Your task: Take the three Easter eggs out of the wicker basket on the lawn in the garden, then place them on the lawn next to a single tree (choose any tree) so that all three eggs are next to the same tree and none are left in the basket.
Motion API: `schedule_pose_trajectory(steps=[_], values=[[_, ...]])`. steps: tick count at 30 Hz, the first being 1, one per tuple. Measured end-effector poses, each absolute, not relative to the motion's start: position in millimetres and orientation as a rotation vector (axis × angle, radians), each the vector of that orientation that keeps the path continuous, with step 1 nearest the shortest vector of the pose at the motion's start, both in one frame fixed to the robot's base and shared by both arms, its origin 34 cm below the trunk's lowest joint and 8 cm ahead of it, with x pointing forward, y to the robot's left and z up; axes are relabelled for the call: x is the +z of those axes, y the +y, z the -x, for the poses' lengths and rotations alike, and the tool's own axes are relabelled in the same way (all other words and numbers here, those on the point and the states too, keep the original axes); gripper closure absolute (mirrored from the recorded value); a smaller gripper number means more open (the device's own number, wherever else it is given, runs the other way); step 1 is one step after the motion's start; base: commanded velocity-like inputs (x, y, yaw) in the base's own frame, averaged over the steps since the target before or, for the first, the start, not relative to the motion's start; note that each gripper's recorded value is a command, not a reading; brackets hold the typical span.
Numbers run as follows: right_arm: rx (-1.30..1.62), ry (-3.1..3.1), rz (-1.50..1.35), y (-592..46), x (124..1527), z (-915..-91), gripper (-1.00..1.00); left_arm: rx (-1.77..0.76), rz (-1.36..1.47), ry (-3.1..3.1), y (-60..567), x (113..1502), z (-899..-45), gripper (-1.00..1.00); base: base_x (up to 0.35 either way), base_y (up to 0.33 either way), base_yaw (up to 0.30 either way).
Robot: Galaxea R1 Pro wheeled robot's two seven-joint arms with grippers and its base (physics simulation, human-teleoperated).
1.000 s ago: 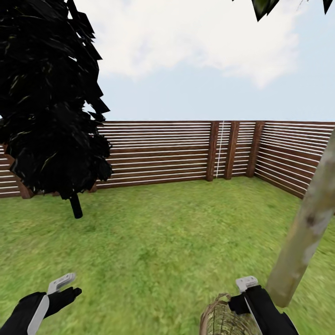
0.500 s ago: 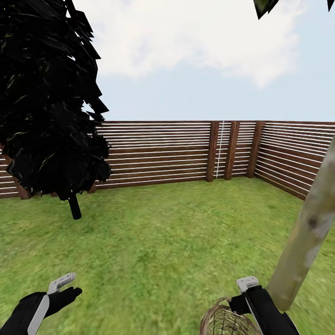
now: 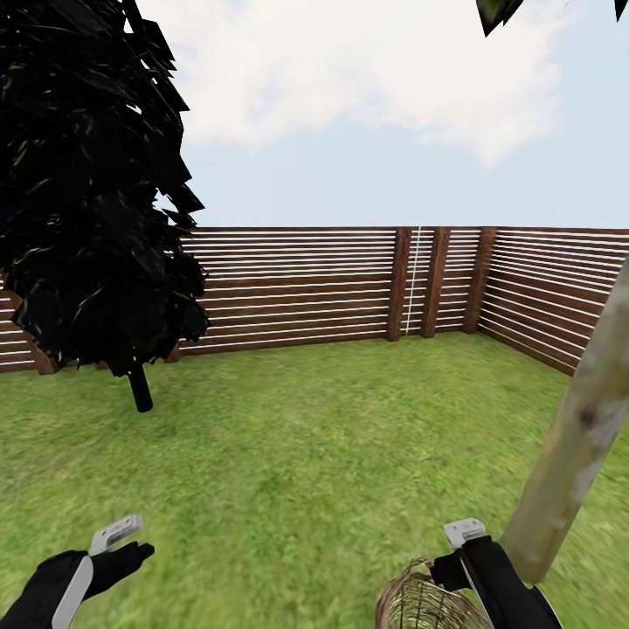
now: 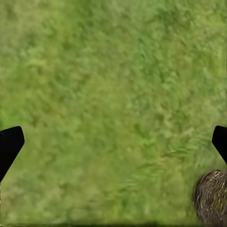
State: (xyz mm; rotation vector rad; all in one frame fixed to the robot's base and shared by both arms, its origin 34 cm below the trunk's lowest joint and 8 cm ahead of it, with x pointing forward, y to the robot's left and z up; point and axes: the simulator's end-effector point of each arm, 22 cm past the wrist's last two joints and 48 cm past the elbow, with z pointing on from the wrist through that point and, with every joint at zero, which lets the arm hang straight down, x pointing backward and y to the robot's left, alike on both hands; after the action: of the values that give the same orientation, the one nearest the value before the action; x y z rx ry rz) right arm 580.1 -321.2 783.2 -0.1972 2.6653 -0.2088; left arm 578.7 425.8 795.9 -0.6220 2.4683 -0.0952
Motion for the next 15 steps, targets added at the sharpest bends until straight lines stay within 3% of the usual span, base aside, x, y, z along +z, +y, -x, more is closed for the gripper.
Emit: schedule_pose_trajectory(steps=[15], values=[[-0.209,2.663,0.197,-321.2,783.8,-580.8,-1.00,-0.100,0.632,2.495,423.1,785.3,-570.8,-1.00,0.000,0.000,0.026]])
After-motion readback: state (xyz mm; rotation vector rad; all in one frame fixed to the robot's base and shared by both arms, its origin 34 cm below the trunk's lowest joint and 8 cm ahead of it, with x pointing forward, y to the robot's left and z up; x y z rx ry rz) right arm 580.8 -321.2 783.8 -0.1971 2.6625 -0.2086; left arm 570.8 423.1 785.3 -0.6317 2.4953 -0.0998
